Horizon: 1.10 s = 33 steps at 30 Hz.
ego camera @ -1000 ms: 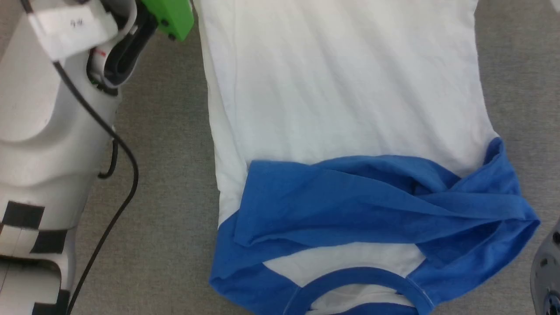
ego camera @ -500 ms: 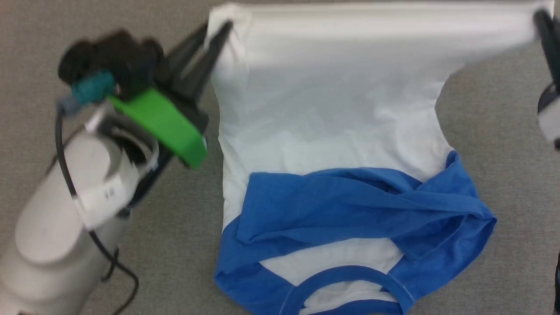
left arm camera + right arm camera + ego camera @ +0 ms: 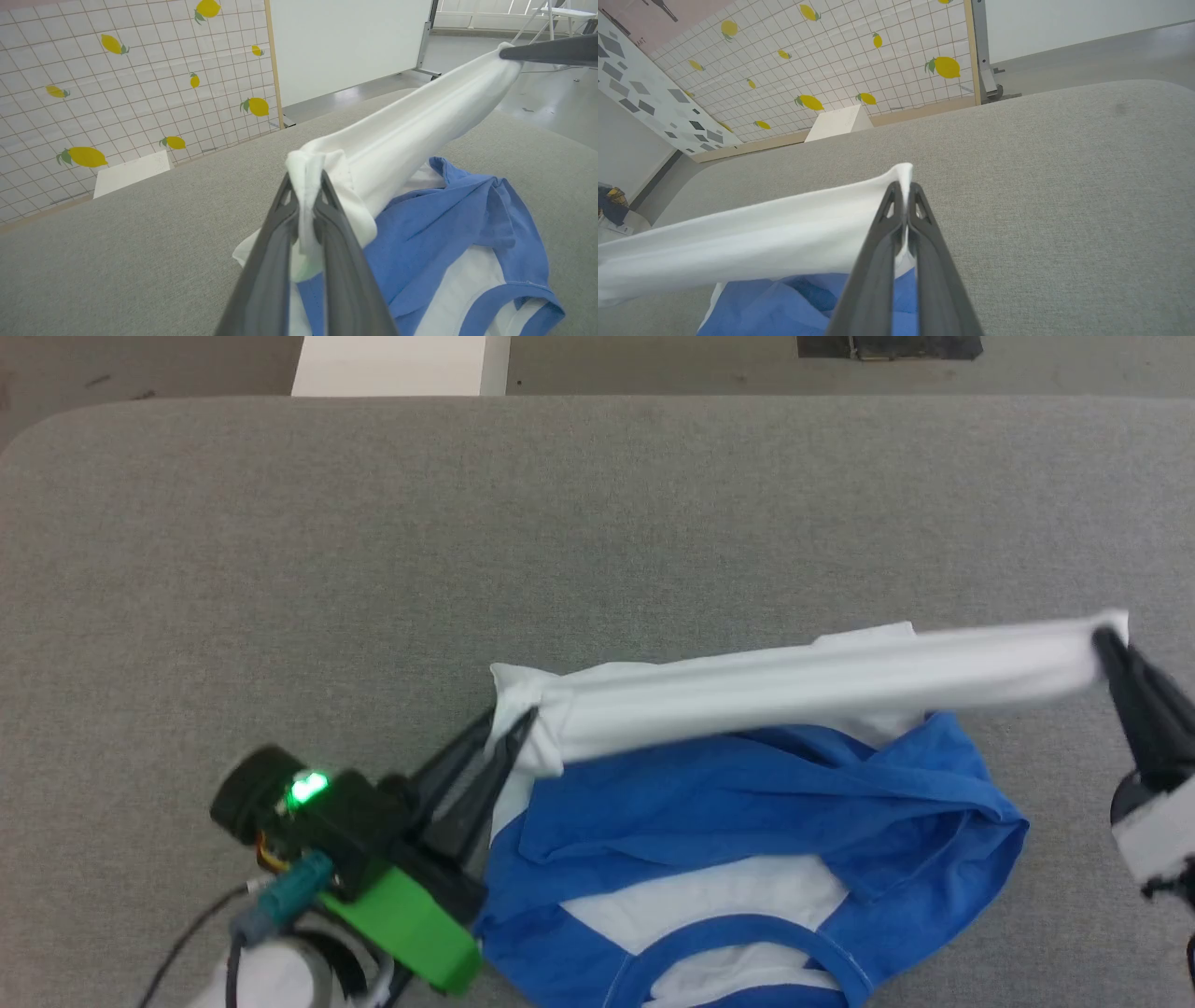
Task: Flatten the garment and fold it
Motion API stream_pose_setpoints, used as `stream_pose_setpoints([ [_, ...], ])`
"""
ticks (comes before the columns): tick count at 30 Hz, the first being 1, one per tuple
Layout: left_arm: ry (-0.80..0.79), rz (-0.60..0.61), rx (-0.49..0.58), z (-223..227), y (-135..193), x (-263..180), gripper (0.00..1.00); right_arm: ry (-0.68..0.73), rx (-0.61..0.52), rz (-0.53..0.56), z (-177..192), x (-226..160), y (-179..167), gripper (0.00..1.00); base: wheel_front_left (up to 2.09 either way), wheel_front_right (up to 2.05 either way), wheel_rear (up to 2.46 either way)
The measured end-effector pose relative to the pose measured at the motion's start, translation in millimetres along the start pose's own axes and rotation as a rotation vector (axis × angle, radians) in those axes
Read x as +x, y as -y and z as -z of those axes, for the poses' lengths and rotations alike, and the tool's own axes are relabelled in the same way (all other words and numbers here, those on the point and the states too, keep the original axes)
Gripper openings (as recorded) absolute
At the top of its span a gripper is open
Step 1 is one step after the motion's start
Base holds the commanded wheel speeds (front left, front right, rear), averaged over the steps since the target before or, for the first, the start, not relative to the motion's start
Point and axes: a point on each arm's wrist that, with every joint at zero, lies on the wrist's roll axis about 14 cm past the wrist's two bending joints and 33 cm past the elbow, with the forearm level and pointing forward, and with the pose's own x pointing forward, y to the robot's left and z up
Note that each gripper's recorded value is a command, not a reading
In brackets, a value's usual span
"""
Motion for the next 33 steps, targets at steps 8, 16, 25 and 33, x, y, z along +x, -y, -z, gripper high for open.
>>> stream_pose_setpoints([
  [8,-0.058,0.000,-0.073,31,24,-27,0.00,-0.111,0.072,0.009,51,-28,6,0.00,0.00,0.00,0.00],
  [16,-0.126,0.041,-0.143,61,55,-50,0.00,-0.229,0.135,0.030,95,-58,10,0.00,0.00,0.00,0.00],
  [25,-0.187,0.049,-0.149,91,68,-68,0.00,-0.315,0.121,0.047,126,-75,9,0.00,0.00,0.00,0.00],
  [33,-0.310,0.094,-0.112,128,75,-89,0.98,-0.397,0.041,0.031,149,-76,1,0.00,0.00,0.00,0.00],
])
